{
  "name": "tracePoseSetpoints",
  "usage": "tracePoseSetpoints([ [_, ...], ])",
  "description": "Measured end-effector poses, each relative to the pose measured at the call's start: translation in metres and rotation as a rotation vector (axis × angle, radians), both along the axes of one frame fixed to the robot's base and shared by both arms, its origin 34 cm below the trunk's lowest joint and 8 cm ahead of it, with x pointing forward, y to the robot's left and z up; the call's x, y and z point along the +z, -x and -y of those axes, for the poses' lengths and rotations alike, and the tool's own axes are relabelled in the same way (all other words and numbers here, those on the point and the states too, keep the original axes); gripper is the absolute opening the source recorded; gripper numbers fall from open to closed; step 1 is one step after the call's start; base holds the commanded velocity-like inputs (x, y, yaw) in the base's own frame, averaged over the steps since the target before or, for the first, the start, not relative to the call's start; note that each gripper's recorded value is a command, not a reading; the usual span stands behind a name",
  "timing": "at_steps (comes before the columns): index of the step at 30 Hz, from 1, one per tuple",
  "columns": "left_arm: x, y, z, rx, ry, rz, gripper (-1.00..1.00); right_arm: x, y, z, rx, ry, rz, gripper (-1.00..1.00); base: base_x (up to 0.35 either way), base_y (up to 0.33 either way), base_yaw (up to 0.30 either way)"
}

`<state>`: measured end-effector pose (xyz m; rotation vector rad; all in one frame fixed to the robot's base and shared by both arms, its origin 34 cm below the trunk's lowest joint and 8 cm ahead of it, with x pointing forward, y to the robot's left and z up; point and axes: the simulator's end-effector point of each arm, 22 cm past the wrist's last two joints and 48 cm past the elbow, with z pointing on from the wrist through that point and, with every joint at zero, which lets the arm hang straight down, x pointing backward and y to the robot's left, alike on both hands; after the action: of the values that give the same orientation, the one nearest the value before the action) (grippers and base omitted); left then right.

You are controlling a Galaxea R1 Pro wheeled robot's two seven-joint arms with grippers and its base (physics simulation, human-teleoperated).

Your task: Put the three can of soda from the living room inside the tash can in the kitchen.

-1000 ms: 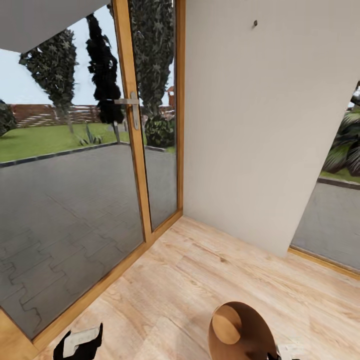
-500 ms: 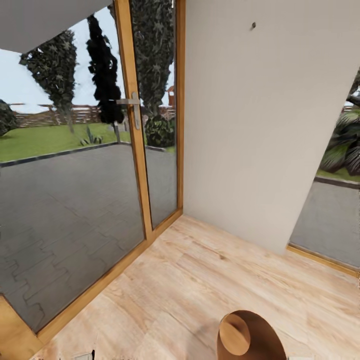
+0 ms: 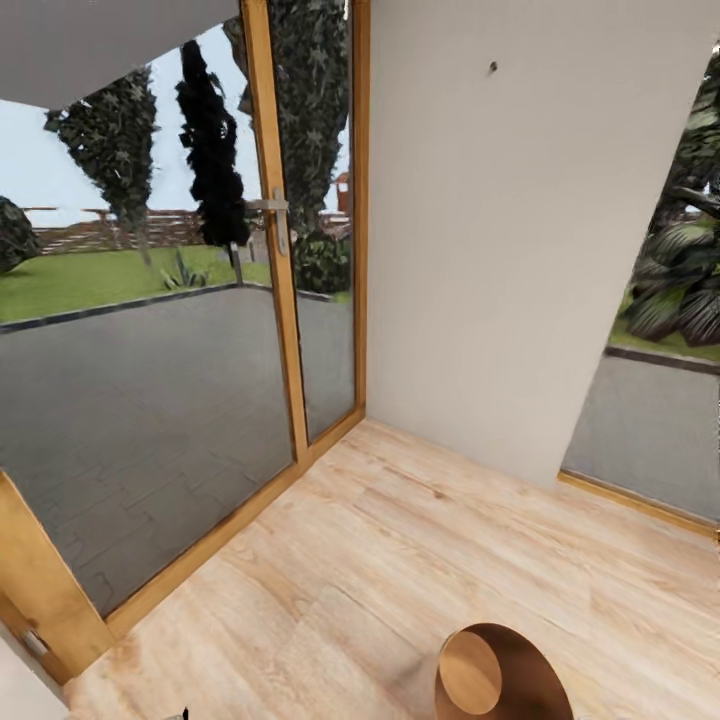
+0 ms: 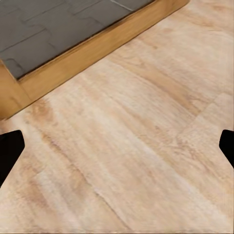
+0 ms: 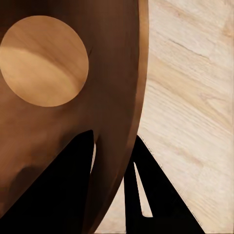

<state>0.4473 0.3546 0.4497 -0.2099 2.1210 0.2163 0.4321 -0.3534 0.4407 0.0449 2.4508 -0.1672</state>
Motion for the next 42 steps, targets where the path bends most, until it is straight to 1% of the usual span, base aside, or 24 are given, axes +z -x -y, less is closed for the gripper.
tracePoseSetpoints([
  [8, 0.000, 0.000, 0.001, -0.001, 0.001, 0.001, 1.00, 0.000, 0.000, 0.000, 0.000, 0.001, -0.001, -1.00, -0.103, 0.000, 0.000],
  [42, 0.069, -0.011, 0.002, -0.007, -0.004, 0.004, 1.00, 0.068, -0.010, -0.001, 0.002, 0.000, -0.004, -1.00, -0.003, 0.000, 0.000],
])
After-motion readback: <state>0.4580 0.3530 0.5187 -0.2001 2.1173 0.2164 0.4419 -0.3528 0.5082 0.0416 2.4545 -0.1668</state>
